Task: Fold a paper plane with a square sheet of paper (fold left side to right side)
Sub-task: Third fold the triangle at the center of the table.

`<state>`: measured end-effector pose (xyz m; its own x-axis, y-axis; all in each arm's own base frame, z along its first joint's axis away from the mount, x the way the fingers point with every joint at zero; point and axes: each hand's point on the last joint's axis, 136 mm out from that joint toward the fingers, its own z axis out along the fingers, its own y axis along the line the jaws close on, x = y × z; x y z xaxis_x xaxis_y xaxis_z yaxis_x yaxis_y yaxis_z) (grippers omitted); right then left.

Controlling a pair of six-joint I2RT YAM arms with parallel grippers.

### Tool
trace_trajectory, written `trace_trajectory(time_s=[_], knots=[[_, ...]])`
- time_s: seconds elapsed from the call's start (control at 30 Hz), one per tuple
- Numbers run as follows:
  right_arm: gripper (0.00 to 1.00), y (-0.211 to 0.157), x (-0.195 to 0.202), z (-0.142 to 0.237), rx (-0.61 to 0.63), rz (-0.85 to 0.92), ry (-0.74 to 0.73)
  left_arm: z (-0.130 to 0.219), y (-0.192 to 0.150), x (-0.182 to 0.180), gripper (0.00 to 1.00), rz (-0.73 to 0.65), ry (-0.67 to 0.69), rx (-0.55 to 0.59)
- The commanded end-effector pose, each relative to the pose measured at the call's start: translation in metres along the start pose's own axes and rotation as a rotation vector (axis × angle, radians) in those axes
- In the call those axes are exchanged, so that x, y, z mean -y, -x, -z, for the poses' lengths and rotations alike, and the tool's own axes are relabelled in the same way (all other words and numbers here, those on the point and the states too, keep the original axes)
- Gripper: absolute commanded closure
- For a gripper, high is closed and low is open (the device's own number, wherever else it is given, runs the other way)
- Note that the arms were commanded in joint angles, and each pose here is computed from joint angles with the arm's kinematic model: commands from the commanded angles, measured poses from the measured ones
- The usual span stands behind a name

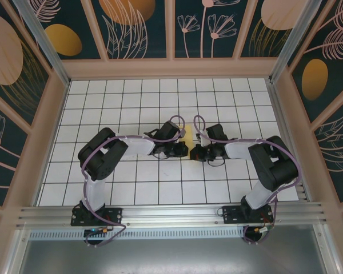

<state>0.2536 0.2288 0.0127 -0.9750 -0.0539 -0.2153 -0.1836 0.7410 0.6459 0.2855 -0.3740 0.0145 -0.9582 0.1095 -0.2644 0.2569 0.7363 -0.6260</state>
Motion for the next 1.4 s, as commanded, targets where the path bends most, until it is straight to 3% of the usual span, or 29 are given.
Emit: trace_trajectory(time_s=[0.0,0.5,0.67,0.87,1.03,1.23,1.37], knots=[[1.00,-0.053,0.065,-0.001,-0.143,-0.146,-0.242,0.004,0.026,-0.060,0.88,0.020,0.218,0.098],[1.00,-0.056,0.069,0.002,-0.149,-0.165,-0.236,0.028,0.056,-0.116,0.88,0.035,0.358,0.157],[1.00,-0.052,0.066,0.004,-0.134,-0.168,-0.221,0.038,0.061,-0.116,0.87,0.010,0.384,0.177],[1.00,-0.048,0.063,0.004,-0.126,-0.165,-0.211,0.069,0.079,-0.079,0.83,-0.045,0.305,0.243],[1.00,-0.044,0.059,0.003,-0.118,-0.165,-0.195,0.088,0.083,-0.031,0.81,-0.096,0.134,0.270],[1.00,-0.044,0.059,0.003,-0.119,-0.170,-0.196,0.059,0.054,0.022,0.80,-0.152,-0.042,0.185],[1.00,-0.043,0.059,0.003,-0.117,-0.169,-0.197,0.033,0.042,0.025,0.80,-0.143,-0.056,0.135]])
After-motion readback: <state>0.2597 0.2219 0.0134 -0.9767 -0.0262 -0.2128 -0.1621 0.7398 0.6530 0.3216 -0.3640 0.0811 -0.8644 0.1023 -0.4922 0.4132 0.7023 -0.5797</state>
